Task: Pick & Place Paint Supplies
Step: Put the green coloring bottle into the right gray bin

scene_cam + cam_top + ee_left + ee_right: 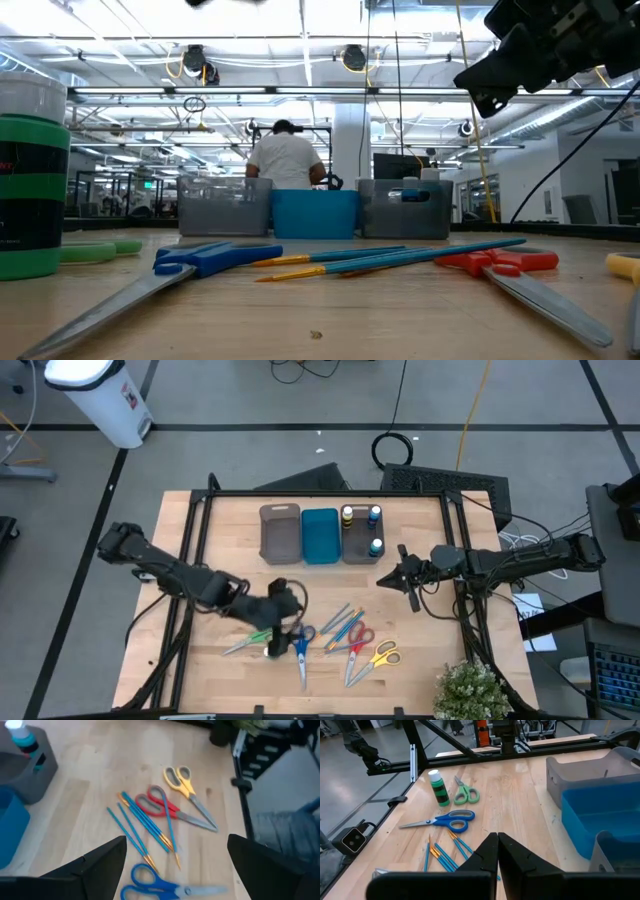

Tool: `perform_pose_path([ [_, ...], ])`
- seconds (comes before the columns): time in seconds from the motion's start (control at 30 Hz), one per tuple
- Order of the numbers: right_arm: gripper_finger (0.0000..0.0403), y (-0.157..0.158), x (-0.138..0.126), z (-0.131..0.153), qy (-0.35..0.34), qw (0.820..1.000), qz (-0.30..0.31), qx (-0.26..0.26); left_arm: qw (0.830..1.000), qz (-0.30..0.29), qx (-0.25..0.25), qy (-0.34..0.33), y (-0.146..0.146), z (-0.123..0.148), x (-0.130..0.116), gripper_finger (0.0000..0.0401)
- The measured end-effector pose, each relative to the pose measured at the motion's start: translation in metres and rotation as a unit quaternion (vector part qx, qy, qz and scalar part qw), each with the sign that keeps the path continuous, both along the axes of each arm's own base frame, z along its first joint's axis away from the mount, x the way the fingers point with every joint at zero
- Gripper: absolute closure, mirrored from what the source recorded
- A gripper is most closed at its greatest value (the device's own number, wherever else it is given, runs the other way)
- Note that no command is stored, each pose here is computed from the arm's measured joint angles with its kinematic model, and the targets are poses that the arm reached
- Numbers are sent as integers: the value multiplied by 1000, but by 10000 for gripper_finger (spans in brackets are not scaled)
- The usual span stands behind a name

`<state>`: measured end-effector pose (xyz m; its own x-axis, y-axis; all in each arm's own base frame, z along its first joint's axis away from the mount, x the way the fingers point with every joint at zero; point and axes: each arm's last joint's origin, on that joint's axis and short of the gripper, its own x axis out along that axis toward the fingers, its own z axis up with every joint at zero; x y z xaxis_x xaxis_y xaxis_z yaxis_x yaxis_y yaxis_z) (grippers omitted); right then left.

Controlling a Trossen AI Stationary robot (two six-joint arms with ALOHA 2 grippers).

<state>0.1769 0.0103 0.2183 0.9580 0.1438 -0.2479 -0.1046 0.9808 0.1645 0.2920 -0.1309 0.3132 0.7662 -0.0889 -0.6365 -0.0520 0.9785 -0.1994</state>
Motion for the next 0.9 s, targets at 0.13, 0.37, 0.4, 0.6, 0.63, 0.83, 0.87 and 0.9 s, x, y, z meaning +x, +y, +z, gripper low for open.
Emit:
perform_pose_path([
  [0.13, 400, 0, 0, 0, -3, 1000, -1, 0, 999, -16, 10, 35, -22, 15, -10, 50],
  [0.37, 402, 0, 0, 1, -4, 1000, -1, 0, 990, -52, 52, 122, -51, -10, -24, 50],
  [0.4, 401, 0, 0, 1, -4, 1000, -1, 0, 988, -55, 59, 135, -55, -15, -25, 50],
  [0.6, 402, 0, 0, 1, -4, 1000, -2, 4, 973, -30, 77, 215, -71, -44, -31, 50],
  [0.63, 402, 0, 0, 1, -4, 1000, -2, 4, 972, -29, 78, 221, -73, -48, -31, 50],
  [0.83, 402, 0, 0, 1, -4, 1000, -2, 4, 963, -45, 85, 253, -85, -69, -26, 50],
  [0.87, 402, 0, 0, 1, -4, 1000, -2, 4, 962, -41, 87, 257, -86, -72, -25, 50],
  [0.9, 402, 0, 0, 1, -4, 1000, -2, 4, 960, -37, 89, 262, -86, -75, -24, 50],
])
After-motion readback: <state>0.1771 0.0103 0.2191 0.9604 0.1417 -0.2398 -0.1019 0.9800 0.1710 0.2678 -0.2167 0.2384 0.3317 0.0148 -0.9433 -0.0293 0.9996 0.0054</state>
